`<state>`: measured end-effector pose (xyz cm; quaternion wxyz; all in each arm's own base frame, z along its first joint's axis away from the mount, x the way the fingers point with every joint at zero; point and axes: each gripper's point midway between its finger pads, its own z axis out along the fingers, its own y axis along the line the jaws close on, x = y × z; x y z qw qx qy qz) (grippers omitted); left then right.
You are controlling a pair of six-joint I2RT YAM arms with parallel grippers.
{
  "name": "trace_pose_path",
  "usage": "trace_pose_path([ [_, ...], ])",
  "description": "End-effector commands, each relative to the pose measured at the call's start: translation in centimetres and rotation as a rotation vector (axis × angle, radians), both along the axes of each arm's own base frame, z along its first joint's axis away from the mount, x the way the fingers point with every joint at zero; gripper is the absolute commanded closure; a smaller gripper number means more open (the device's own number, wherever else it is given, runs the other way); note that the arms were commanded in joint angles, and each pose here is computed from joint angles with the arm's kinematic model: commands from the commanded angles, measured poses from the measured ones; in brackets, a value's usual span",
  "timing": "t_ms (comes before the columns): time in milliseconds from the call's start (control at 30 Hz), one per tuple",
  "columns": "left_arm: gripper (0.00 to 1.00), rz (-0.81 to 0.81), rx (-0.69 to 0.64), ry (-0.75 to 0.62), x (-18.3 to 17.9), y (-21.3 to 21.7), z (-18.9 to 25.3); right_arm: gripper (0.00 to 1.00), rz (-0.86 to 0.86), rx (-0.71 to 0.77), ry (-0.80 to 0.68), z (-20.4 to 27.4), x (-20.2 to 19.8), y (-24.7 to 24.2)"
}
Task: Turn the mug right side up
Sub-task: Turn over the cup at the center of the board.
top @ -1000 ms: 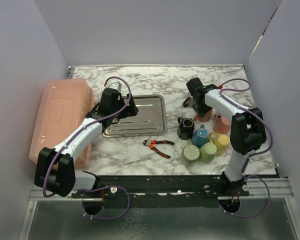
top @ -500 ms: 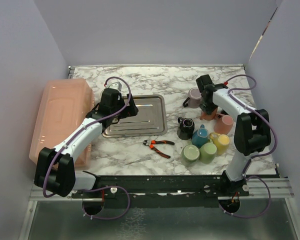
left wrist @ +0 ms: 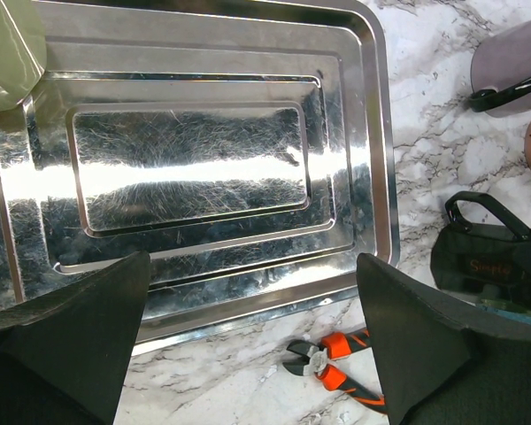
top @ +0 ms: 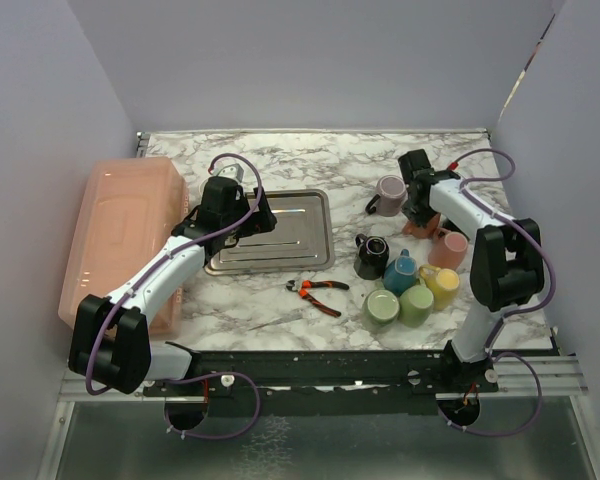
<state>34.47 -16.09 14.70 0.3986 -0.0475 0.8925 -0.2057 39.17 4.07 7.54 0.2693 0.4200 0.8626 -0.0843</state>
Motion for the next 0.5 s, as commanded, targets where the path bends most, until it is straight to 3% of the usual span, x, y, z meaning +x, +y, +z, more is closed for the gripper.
trace_pose_path([
  [0,0.01,0.028,0.021,-0.010,0.0,0.6,0.1,1.00,0.011,-0.047,-0.036,1.5,-0.2,-1.1],
  [267,0.01,0.029,0.020,-0.019,0.0,0.6,0.6,1.00,0.066,-0.094,-0.202,8.3,-0.2,-2.1],
  [467,0.01,-0.009,-0.009,-0.046,0.2,-0.2,2.0,1.00,0.174,-0.005,-0.399,13.5,-0.4,-0.4],
])
